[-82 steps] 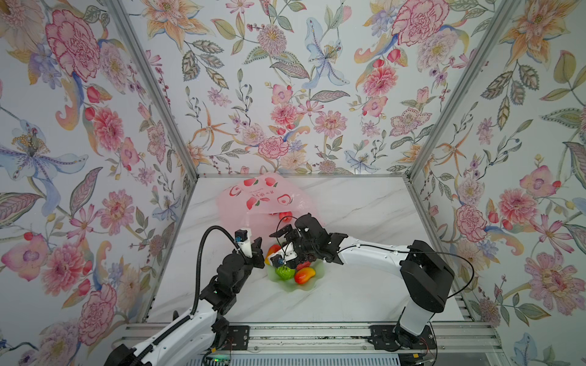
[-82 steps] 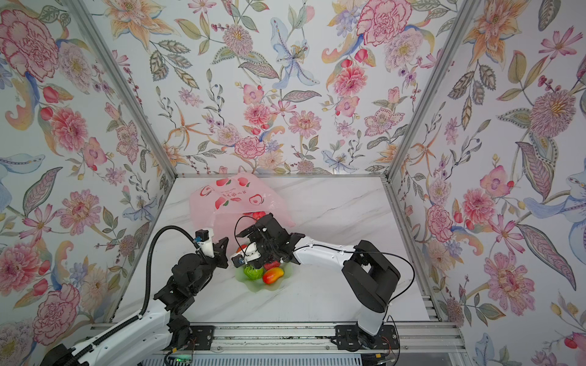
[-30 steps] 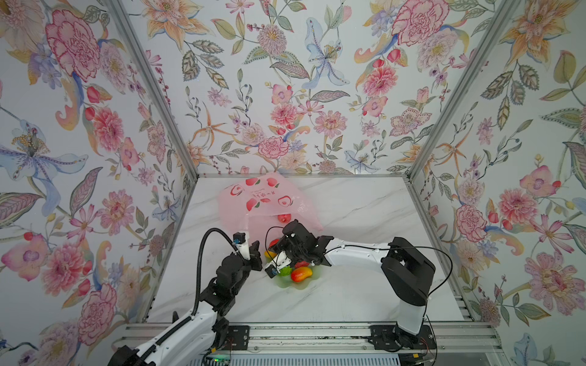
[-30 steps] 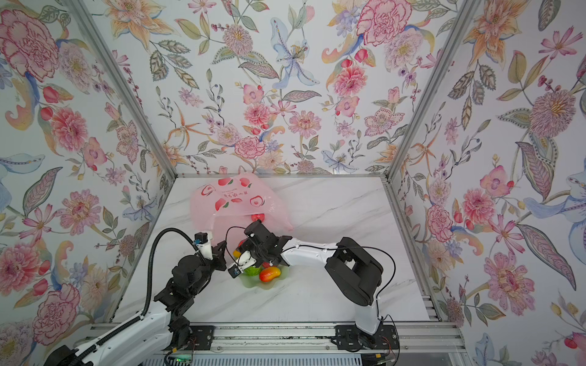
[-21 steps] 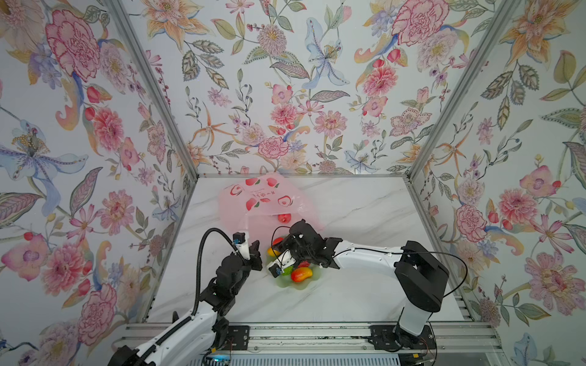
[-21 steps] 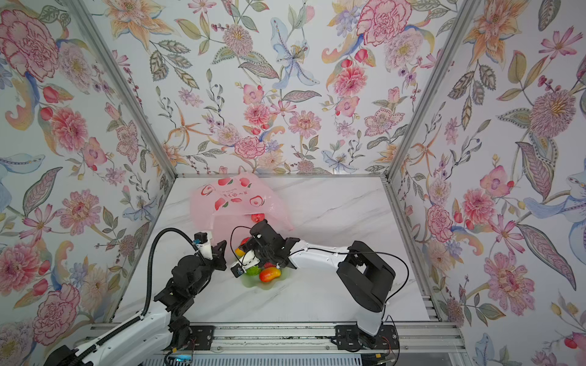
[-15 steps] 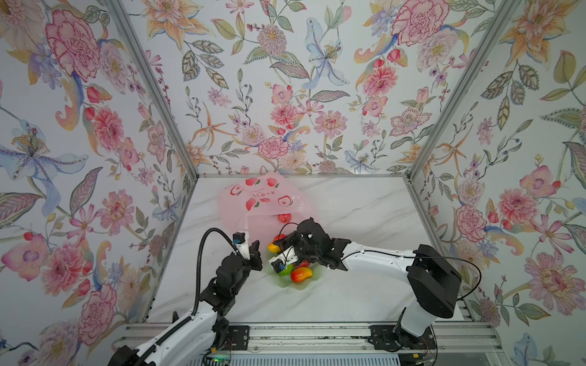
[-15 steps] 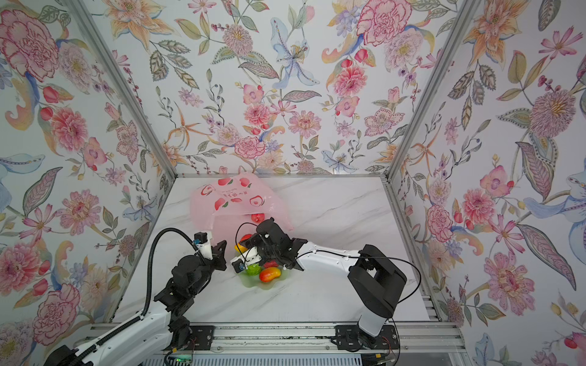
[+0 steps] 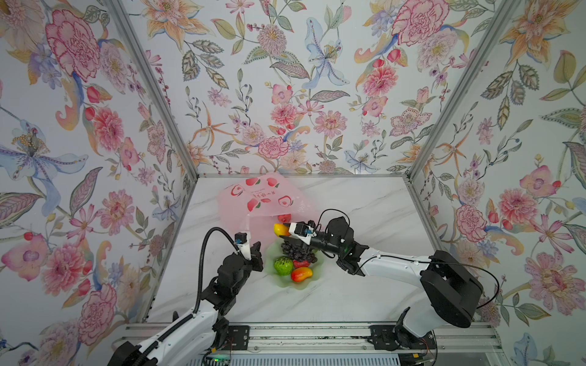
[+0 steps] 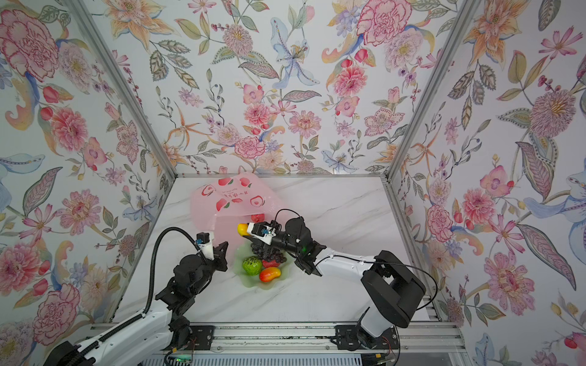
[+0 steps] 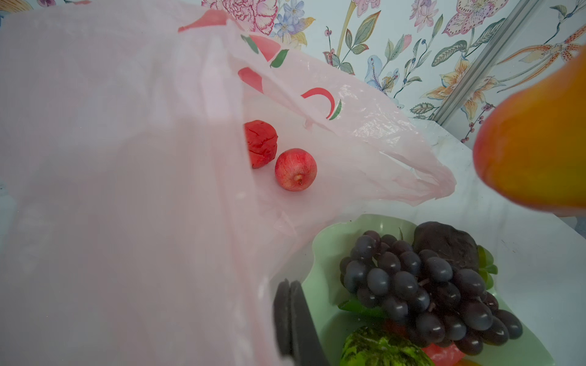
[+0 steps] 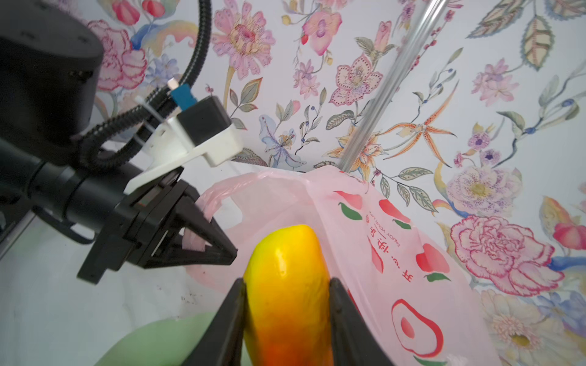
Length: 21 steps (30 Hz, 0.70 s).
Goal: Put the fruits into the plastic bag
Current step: 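Lift the mango and carry it toward the bag opening, then lower the mango into the bag and open the right gripper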
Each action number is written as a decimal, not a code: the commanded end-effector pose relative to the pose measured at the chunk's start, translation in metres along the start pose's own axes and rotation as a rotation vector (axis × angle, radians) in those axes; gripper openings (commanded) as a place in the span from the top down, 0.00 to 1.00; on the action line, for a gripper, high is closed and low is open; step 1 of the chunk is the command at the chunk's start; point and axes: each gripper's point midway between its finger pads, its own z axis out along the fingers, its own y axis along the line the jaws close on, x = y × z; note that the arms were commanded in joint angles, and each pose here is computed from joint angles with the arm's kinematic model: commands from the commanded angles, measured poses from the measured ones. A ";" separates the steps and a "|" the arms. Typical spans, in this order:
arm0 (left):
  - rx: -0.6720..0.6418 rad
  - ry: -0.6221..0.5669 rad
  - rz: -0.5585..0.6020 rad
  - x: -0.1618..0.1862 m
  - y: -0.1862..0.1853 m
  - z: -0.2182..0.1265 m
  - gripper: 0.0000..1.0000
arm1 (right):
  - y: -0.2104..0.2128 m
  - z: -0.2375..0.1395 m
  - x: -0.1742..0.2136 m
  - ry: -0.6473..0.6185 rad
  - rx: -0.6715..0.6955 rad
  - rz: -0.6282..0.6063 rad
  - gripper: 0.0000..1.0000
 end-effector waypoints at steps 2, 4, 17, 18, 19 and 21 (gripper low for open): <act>0.023 -0.039 -0.007 -0.014 -0.006 0.001 1.00 | -0.021 0.010 -0.018 -0.103 0.005 0.287 0.64; 0.022 -0.038 -0.007 -0.013 -0.005 0.000 1.00 | -0.026 0.018 -0.012 -0.078 -0.010 0.324 0.65; 0.030 -0.028 -0.001 -0.012 -0.007 0.003 1.00 | -0.022 0.075 0.057 0.129 -0.092 0.367 0.65; 0.028 -0.029 -0.001 -0.013 -0.007 0.002 1.00 | -0.023 0.076 0.062 0.141 -0.081 0.370 0.65; 0.028 -0.031 -0.002 -0.013 -0.007 0.002 1.00 | -0.024 0.078 0.066 0.149 -0.072 0.373 0.65; 0.025 -0.033 -0.003 -0.014 -0.006 0.002 1.00 | -0.025 0.082 0.072 0.158 -0.065 0.375 0.65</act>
